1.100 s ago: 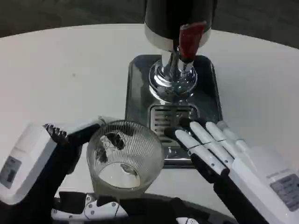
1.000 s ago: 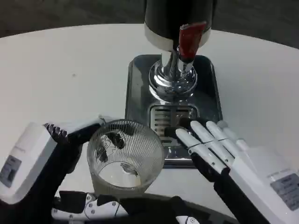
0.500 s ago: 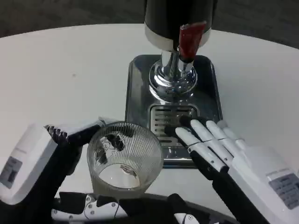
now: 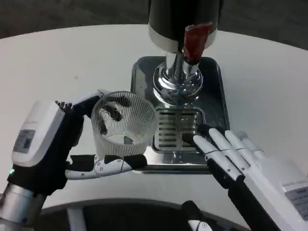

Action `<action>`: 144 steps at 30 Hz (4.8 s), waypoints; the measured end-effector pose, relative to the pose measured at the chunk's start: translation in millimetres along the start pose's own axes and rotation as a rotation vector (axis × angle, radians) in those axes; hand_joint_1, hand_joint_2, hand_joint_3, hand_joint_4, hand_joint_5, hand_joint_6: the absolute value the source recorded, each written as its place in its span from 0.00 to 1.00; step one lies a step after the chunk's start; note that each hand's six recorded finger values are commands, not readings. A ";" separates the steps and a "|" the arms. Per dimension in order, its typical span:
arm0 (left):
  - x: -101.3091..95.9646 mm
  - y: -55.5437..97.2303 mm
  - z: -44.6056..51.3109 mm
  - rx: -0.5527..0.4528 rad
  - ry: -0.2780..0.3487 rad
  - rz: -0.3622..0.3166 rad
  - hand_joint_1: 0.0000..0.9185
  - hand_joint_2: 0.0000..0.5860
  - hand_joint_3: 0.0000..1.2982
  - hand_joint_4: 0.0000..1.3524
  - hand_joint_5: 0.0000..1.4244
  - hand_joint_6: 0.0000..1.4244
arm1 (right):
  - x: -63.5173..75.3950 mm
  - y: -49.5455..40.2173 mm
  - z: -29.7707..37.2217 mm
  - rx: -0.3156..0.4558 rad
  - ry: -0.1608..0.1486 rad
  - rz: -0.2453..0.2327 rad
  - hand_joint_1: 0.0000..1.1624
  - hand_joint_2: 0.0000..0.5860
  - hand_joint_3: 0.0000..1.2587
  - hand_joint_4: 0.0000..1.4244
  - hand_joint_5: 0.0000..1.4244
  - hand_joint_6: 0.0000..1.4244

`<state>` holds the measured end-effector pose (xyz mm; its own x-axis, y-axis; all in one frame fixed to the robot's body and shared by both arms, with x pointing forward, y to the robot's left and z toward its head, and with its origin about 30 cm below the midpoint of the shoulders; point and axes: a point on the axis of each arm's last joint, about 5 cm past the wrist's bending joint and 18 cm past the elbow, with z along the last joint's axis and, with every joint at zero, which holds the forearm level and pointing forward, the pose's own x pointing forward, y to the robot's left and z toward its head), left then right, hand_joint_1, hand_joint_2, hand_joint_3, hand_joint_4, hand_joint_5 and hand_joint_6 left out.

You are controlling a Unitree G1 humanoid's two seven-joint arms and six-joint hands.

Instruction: Grasp the cup under the faucet to collect the drink, then remove the cup.

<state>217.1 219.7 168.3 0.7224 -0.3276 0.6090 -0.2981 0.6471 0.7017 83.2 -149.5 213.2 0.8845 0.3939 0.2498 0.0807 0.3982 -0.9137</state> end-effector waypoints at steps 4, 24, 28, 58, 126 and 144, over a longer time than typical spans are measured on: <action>9.1 -12.0 -8.7 0.011 0.018 -0.009 0.53 0.22 0.70 0.78 0.87 0.95 | -1.5 0.6 0.9 -0.006 0.015 -0.016 0.33 0.77 0.07 0.00 0.00 0.00; 74.0 -73.9 -27.8 0.107 0.035 -0.051 0.53 0.21 0.70 0.78 0.87 0.95 | -9.6 3.2 4.6 0.009 0.054 -0.061 0.34 0.78 0.07 0.00 0.00 0.00; 82.6 -83.9 -25.2 0.107 0.020 -0.036 0.54 0.20 0.69 0.78 0.87 0.95 | -9.6 2.9 4.5 0.010 0.061 -0.070 0.34 0.78 0.07 0.00 0.00 0.00; 101.3 -99.4 -24.4 0.182 -0.014 -0.094 0.38 0.12 0.29 0.25 0.50 0.52 | -10.8 1.5 4.4 -0.010 0.072 -0.060 0.36 0.78 0.09 0.00 0.00 0.00; 133.9 75.0 -1.5 -0.904 -0.283 -0.291 0.00 0.12 0.00 0.00 0.00 0.00 | -7.5 6.0 7.1 0.027 0.128 -0.011 0.36 0.77 0.08 0.00 0.00 0.00; 180.0 65.9 3.3 -0.923 -0.308 -0.548 0.00 0.11 0.00 0.00 0.01 0.00 | -7.3 8.0 8.4 0.046 0.146 -0.025 0.36 0.77 0.08 0.00 0.00 0.00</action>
<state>325.4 201.1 325.3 0.3902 -0.7990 0.4575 0.6837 0.5843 0.4373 73.6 -142.2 206.8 0.9403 0.2596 0.2201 0.0856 0.4457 -0.8911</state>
